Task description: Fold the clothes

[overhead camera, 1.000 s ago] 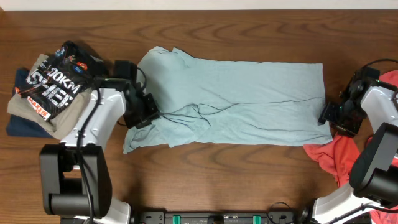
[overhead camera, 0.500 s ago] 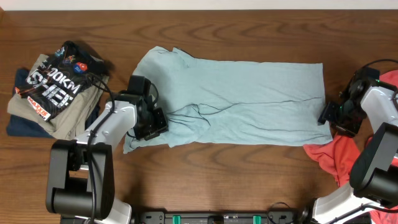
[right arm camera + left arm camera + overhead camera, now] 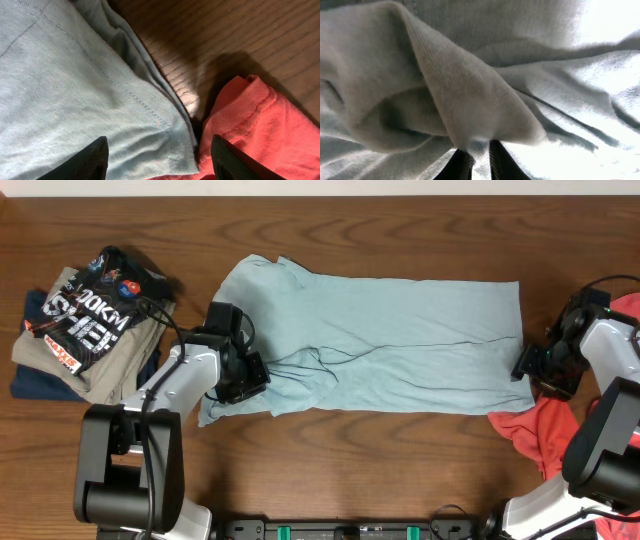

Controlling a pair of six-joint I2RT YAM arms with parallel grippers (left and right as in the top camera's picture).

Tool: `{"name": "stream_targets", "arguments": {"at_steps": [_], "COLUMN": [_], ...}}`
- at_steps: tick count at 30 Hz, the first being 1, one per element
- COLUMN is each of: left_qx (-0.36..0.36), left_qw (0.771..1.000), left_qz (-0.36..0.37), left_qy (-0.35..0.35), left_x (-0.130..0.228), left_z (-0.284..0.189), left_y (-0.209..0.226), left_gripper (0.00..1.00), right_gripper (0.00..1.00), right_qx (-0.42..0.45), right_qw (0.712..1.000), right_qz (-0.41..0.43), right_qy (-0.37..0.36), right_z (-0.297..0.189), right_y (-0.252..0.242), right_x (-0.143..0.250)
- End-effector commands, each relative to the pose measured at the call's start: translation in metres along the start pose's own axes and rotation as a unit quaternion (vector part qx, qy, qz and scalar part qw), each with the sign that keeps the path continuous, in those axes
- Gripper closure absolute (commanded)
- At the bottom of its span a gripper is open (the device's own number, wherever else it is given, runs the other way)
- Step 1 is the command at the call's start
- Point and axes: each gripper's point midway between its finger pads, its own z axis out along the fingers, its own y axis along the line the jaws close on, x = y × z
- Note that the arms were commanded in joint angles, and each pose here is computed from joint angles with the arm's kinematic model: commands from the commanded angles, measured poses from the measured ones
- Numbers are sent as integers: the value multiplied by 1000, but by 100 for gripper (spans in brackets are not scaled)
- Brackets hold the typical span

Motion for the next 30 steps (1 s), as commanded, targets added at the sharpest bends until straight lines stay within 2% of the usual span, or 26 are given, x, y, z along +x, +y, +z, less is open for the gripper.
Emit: {"name": "stream_targets", "arguments": {"at_steps": [1, 7, 12, 17, 22, 23, 25, 26, 28, 30], "left_qx": [-7, 58, 89, 87, 73, 70, 61, 57, 43, 8], "left_qw": [1000, 998, 993, 988, 989, 990, 992, 993, 995, 996], "left_qz": [-2, 26, 27, -19, -36, -37, -38, -33, -24, -33], "left_qy": [4, -14, -72, -125, -127, -120, -103, -97, -88, -82], "left_x": [2, -13, -46, -78, -81, -78, -69, -66, -61, -56], "left_z": [6, -11, -45, -61, -62, -61, -58, -57, -55, -54], "left_y": [4, -26, -41, -24, -11, -9, -5, -4, 2, 15], "left_gripper": [94, 94, 94, 94, 94, 90, 64, 56, 49, 47], "right_gripper": [36, 36, 36, 36, 36, 36, 36, 36, 36, 36], "right_qx": [-1, -1, -1, -1, -1, -1, -1, -1, -1, -1], "right_qw": [1000, 1000, 1000, 1000, 1000, 1000, 1000, 1000, 1000, 1000], "right_qz": [5, 5, 5, 6, 5, 5, 5, 5, 5, 5], "right_qy": [-3, -2, -3, -4, -3, -3, -3, -3, -3, -2], "right_z": [-2, -2, -2, -2, -2, -2, -2, -2, -2, -2], "right_y": [-3, -3, -3, -3, -3, -3, -3, -3, -3, -3], "right_x": [1, 1, 1, 0, 0, 0, 0, 0, 1, 1]}}
